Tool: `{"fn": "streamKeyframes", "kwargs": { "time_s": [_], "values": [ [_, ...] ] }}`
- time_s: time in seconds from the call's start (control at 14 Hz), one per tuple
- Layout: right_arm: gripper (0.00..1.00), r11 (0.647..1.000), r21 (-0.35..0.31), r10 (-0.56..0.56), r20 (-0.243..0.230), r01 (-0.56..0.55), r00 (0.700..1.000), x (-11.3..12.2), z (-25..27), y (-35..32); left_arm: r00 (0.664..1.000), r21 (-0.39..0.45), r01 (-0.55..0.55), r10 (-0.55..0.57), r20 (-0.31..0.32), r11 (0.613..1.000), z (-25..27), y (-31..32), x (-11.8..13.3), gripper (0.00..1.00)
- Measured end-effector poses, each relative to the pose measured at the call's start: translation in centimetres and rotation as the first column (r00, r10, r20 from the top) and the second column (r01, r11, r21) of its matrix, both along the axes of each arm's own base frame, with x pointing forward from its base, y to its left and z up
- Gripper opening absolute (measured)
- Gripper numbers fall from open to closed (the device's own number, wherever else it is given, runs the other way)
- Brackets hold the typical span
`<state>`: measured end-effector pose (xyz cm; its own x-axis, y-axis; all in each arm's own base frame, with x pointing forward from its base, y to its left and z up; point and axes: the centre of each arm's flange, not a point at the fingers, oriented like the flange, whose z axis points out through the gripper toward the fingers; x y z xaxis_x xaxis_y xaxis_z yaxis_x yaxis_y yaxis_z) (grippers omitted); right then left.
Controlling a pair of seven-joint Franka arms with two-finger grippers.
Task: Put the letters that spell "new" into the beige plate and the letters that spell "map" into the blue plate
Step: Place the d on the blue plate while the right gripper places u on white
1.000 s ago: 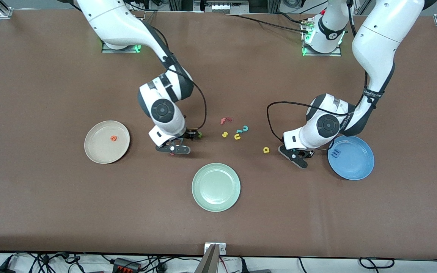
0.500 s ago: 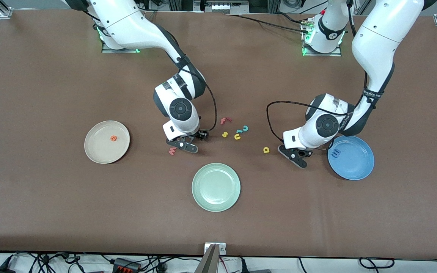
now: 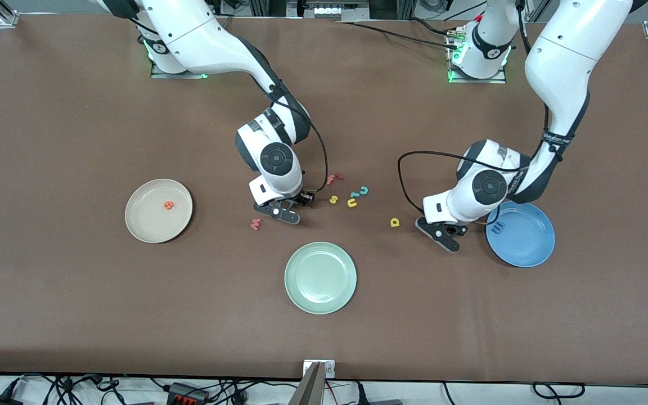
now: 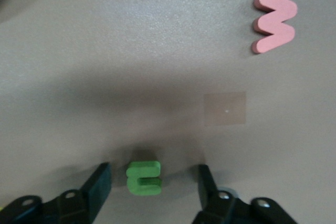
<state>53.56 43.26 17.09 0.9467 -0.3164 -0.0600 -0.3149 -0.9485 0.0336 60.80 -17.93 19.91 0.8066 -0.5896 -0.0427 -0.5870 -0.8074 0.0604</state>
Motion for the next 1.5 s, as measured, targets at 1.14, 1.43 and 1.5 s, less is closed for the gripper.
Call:
{"fn": "streamKeyframes", "kwargs": {
  "time_s": [1.14,1.43,1.5],
  "values": [
    [0.27,0.996,-0.006,-0.09,-0.038,0.09,0.995,7.6,7.6,-10.8,0.976,0.141,-0.107,0.131,-0.174,0.984,0.9,20.0,3.3,0.31],
    [0.27,1.0,-0.018,-0.009,-0.177,0.006,0.984,10.0,8.9,-22.2,0.984,0.106,-0.054,0.071,-0.165,0.993,2.4,16.5,3.7,0.64],
    [0.27,1.0,-0.011,0.009,-0.201,-0.011,0.98,10.2,8.0,-24.7,0.986,0.089,-0.028,0.042,-0.16,0.996,3.1,14.2,3.7,0.73]
  ]
}}
